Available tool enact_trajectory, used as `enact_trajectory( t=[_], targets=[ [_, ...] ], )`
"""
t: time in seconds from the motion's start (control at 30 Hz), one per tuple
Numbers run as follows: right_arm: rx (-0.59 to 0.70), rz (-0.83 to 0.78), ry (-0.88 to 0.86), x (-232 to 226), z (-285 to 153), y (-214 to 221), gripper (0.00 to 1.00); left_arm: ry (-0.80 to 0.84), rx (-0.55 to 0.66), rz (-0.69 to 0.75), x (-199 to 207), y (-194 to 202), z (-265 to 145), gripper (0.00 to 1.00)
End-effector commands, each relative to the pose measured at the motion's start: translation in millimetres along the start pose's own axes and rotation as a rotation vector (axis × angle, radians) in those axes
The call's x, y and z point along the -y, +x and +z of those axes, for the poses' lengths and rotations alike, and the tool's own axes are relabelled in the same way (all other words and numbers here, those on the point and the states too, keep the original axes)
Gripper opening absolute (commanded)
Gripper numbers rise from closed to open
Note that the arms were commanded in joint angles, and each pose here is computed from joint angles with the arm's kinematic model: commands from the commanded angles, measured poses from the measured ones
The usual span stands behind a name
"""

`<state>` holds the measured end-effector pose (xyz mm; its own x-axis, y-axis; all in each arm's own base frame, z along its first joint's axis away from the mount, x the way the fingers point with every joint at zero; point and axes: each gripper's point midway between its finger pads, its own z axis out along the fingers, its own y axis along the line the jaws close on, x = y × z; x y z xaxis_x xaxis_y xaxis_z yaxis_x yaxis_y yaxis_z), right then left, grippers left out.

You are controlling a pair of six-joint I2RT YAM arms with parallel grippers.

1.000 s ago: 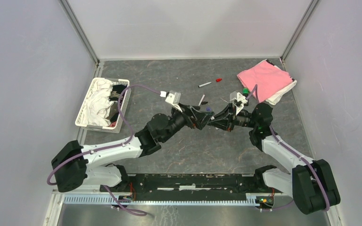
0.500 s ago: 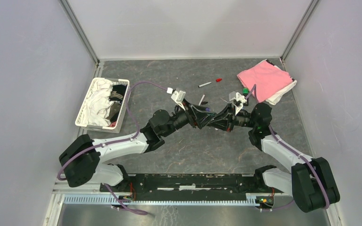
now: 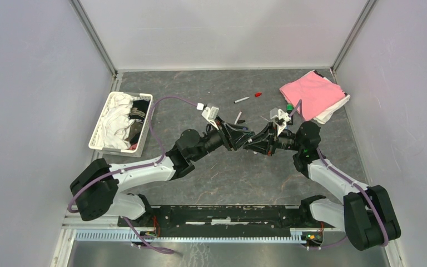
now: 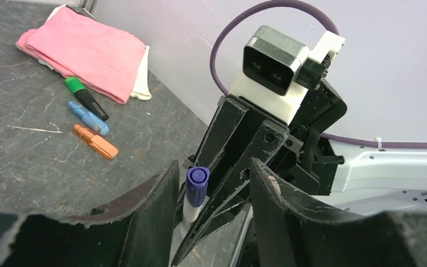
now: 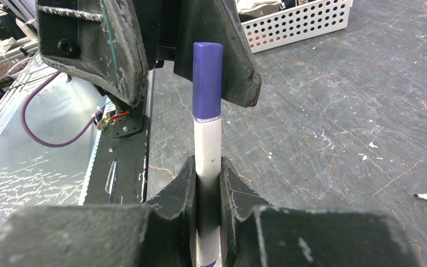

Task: Insert the pens into the pen caps
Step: Press the pen cap onto the pen.

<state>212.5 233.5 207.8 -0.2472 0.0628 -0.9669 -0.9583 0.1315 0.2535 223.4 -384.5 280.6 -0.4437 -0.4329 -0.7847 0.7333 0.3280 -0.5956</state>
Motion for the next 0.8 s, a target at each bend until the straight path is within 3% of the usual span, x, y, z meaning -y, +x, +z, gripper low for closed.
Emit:
enact_trajectory(
  t=[0.0, 0.23, 0.37, 0.5, 0.77],
  targets=[
    [0.012, -0.033, -0.025, -4.5, 1.8, -4.1, 0.00, 0.029, 0.072, 0.003, 13.8, -24.2, 8.5, 0.55],
    [0.011, -0.034, -0.028, -4.8, 2.0, -3.8, 0.00, 0.015, 0.071, 0.015, 11.9, -25.5, 9.9, 0.52],
    [0.011, -0.035, -0.029, -5.2, 2.0, -4.1, 0.00, 0.007, 0.060, 0.016, 10.2, -23.3, 11.4, 0.35],
    [0.013, -0.040, -0.030, -5.9, 2.0, -5.0, 0.00, 0.003, 0.027, 0.031, 8.9, -17.6, 13.1, 0.05],
    [0.023, -0.041, -0.018, -4.0, 2.6, -8.8, 0.00, -0.011, -0.038, 0.028, 5.4, 3.8, 8.0, 0.02]
  ],
)
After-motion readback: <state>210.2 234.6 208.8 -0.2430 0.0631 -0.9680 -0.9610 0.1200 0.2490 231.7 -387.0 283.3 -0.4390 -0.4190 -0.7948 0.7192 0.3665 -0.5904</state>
